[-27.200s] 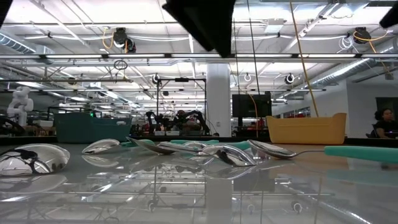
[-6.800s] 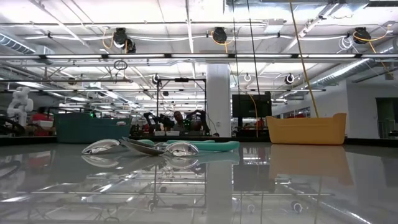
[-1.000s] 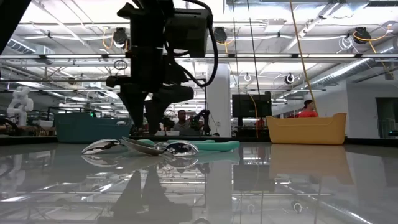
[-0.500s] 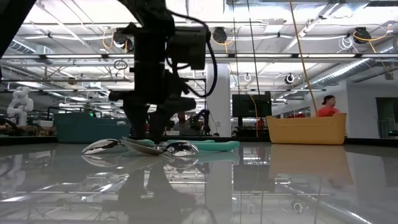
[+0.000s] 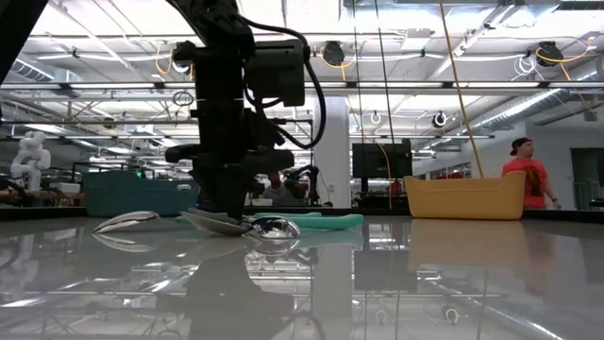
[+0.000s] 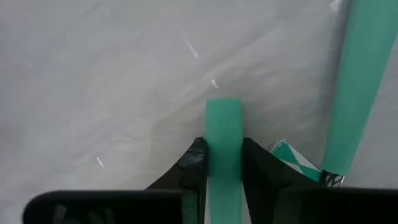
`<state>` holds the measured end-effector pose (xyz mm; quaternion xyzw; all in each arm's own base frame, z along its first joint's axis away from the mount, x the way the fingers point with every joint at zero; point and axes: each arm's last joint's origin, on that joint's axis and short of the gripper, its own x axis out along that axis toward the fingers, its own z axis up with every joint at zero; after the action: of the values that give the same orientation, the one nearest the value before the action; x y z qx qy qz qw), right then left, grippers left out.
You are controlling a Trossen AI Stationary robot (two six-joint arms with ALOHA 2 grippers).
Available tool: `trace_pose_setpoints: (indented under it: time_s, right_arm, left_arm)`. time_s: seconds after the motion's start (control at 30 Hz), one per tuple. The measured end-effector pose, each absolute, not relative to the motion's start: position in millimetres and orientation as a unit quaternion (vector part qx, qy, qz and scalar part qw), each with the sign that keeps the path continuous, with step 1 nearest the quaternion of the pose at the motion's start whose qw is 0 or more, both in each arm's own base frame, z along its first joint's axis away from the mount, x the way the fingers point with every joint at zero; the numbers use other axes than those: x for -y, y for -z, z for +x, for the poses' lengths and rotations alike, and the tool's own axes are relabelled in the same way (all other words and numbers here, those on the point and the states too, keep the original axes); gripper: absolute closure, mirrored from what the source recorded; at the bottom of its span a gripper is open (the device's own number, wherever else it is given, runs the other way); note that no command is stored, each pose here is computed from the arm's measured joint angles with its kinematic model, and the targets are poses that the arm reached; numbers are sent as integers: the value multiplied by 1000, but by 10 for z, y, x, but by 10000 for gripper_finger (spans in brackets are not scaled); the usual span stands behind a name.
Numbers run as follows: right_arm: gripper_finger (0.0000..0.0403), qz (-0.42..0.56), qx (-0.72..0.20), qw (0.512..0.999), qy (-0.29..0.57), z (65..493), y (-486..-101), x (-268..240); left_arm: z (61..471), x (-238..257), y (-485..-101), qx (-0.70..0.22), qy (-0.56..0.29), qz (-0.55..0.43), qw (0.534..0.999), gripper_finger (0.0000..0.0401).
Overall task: Sort silverware by color (type)
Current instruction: Put the green spoon into the blue bin
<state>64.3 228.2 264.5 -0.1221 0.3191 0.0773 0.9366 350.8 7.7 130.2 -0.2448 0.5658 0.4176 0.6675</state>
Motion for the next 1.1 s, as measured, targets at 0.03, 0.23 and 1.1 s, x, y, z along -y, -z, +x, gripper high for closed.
trace_pose_setpoints:
  time_s: [0.03, 0.23, 1.1]
  right_arm:
    - [261, -127, -316, 937, -77, 644, -2646, -2282]
    - [261, -156, -292, 941, -71, 653, -2656, -2274]
    - [261, -277, -232, 932, -11, 767, -2675, -2144]
  left_arm:
    - [3510, -76, -1302, -566, -417, -241, 669, 335]
    - [3564, -78, -1408, -578, -414, -213, 670, 335]
    - [3565, -628, -2569, -525, -573, 157, 610, 336]
